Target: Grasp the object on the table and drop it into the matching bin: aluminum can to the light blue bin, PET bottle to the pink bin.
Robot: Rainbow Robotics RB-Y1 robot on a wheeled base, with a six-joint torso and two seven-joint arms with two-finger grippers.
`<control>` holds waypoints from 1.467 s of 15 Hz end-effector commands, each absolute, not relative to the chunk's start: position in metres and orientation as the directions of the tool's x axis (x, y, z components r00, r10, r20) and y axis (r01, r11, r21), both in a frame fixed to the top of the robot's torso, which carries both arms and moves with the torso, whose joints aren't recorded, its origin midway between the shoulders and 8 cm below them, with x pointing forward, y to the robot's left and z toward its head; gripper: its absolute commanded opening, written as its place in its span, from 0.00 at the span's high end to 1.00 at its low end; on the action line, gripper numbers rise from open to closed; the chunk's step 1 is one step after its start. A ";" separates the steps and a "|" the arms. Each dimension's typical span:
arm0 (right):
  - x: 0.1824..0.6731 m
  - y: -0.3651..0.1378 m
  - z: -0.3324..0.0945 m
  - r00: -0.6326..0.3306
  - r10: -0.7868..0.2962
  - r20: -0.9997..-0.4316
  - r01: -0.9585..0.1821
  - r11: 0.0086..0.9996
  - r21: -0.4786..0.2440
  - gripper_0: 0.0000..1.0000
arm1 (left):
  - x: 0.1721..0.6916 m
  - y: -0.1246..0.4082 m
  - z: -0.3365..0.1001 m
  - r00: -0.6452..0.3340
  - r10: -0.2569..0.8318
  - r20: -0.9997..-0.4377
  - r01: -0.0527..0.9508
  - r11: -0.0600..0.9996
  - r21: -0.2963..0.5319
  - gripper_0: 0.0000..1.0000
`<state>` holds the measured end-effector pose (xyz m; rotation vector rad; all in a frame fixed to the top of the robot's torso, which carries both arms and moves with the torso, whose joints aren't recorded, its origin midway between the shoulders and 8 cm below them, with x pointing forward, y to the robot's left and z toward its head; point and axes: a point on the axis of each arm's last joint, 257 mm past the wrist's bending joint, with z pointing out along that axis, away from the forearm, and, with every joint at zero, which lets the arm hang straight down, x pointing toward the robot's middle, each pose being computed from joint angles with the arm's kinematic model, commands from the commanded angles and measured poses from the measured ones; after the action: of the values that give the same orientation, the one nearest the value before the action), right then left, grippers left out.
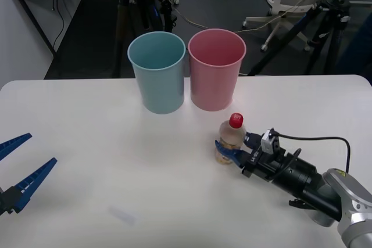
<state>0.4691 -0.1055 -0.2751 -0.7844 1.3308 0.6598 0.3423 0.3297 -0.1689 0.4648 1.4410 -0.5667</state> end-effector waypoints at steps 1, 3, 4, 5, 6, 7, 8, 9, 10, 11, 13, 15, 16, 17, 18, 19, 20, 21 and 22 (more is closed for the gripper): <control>0.469 -0.109 -0.274 0.134 -0.021 -0.991 -0.800 0.588 -0.121 1.00 | 0.342 0.330 -0.169 0.041 -0.082 -0.996 0.618 0.785 -0.039 0.00; 0.469 -0.112 -0.274 0.134 -0.021 -0.991 -0.799 0.588 -0.121 1.00 | 0.342 0.330 -0.169 0.041 -0.082 -0.996 0.618 0.785 -0.039 0.00; 0.468 -0.115 -0.274 0.134 -0.021 -0.991 -0.800 0.588 -0.120 1.00 | 0.342 0.330 -0.169 0.041 -0.082 -0.996 0.618 0.785 -0.039 0.00; 0.467 -0.120 -0.273 0.135 -0.020 -0.991 -0.801 0.587 -0.121 1.00 | 0.342 0.330 -0.169 0.041 -0.082 -0.996 0.618 0.785 -0.039 0.00; 0.463 -0.126 -0.273 0.134 -0.024 -0.991 -0.801 0.586 -0.122 1.00 | 0.342 0.330 -0.169 0.041 -0.082 -0.996 0.618 0.785 -0.039 0.00; 0.459 -0.131 -0.272 0.137 -0.030 -0.990 -0.800 0.586 -0.128 1.00 | 0.342 0.330 -0.169 0.041 -0.082 -0.996 0.618 0.785 -0.039 0.00; 0.454 -0.138 -0.270 0.140 -0.038 -0.989 -0.796 0.591 -0.135 1.00 | 0.342 0.330 -0.169 0.041 -0.082 -0.996 0.618 0.785 -0.039 0.00; 0.447 -0.144 -0.267 0.141 -0.046 -0.989 -0.790 0.597 -0.141 1.00 | 0.342 0.330 -0.169 0.041 -0.082 -0.996 0.618 0.785 -0.039 0.00; 0.443 -0.147 -0.265 0.140 -0.052 -0.989 -0.788 0.599 -0.144 1.00 | 0.342 0.330 -0.169 0.041 -0.082 -0.996 0.618 0.785 -0.039 0.00; 0.435 -0.152 -0.262 0.126 -0.045 -0.991 -0.789 0.601 -0.128 1.00 | 0.342 0.330 -0.169 0.041 -0.082 -0.996 0.618 0.785 -0.039 0.00; 0.423 -0.159 -0.254 0.102 -0.049 -0.994 -0.783 0.613 -0.111 1.00 | 0.342 0.330 -0.169 0.041 -0.082 -0.996 0.618 0.785 -0.039 0.00; 0.411 -0.168 -0.239 0.102 -0.064 -0.993 -0.765 0.633 -0.120 1.00 | 0.342 0.330 -0.169 0.041 -0.082 -0.996 0.618 0.785 -0.039 0.00; 0.405 -0.169 -0.228 0.100 -0.060 -0.993 -0.759 0.640 -0.115 1.00 | 0.342 0.330 -0.169 0.041 -0.082 -0.996 0.618 0.785 -0.039 0.00; 0.398 -0.172 -0.218 0.088 -0.052 -0.995 -0.754 0.649 -0.100 1.00 | 0.342 0.330 -0.169 0.041 -0.082 -0.996 0.618 0.785 -0.039 0.00; 0.392 -0.175 -0.208 0.077 -0.051 -0.996 -0.748 0.657 -0.092 1.00 | 0.342 0.330 -0.169 0.041 -0.082 -0.996 0.618 0.785 -0.039 0.00; 0.387 -0.177 -0.196 0.070 -0.050 -0.996 -0.743 0.664 -0.085 1.00 | 0.342 0.330 -0.169 0.041 -0.082 -0.996 0.618 0.785 -0.039 0.00; 0.383 -0.177 -0.185 0.062 -0.044 -0.997 -0.743 0.665 -0.076 1.00 | 0.342 0.330 -0.169 0.041 -0.082 -0.996 0.618 0.785 -0.039 0.00; 0.378 -0.176 -0.171 0.056 -0.037 -0.998 -0.747 0.662 -0.066 1.00 | 0.342 0.330 -0.169 0.041 -0.082 -0.996 0.618 0.785 -0.039 0.00; 0.375 -0.174 -0.157 0.052 -0.031 -0.998 -0.754 0.655 -0.059 1.00 | 0.342 0.330 -0.169 0.041 -0.082 -0.996 0.618 0.785 -0.039 0.00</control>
<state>0.3776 -0.1760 -0.1672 -0.7047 1.4309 0.6142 0.3422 0.3297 -0.1689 0.4649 1.4410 -0.5666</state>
